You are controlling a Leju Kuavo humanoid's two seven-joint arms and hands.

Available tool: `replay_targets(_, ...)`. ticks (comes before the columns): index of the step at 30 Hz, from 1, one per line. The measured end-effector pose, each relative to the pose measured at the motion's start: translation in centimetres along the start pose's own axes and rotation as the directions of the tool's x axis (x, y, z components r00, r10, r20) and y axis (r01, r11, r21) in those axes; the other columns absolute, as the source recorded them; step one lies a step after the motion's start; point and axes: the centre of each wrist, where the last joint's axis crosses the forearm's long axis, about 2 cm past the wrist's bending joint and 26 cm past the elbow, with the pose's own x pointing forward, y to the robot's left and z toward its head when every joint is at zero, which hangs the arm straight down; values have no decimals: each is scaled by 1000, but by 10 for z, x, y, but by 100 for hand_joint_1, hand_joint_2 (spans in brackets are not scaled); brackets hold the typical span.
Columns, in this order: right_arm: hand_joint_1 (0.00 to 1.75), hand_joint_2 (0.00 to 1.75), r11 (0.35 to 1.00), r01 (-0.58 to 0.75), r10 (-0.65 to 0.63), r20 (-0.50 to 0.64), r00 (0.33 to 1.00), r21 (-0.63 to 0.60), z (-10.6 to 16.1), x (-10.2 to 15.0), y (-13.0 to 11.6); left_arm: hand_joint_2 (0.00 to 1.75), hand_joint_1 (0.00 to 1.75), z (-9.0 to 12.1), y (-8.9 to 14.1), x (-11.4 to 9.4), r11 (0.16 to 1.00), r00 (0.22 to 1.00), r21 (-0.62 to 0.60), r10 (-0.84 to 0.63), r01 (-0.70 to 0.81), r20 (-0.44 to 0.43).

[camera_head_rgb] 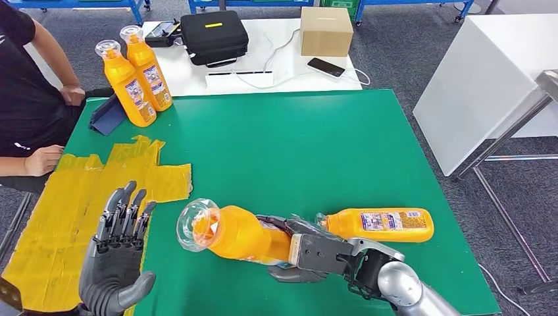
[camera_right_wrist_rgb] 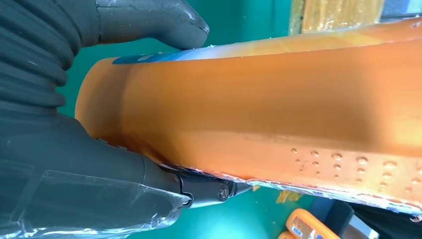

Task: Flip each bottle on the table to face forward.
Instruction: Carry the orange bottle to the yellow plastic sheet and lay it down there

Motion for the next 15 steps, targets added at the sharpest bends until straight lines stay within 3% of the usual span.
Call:
replay_targets(9,175,175,999,42,-42,54,998,15,-6,13,-25,175,0,0,-1,-10,992,999,-119,33,-36,-27)
replay_targets(15,175,175,982,146,-159,112,981,120,-15,13,-41,175,0,-8,-3,-14,981,996,-171,81,-87,-41)
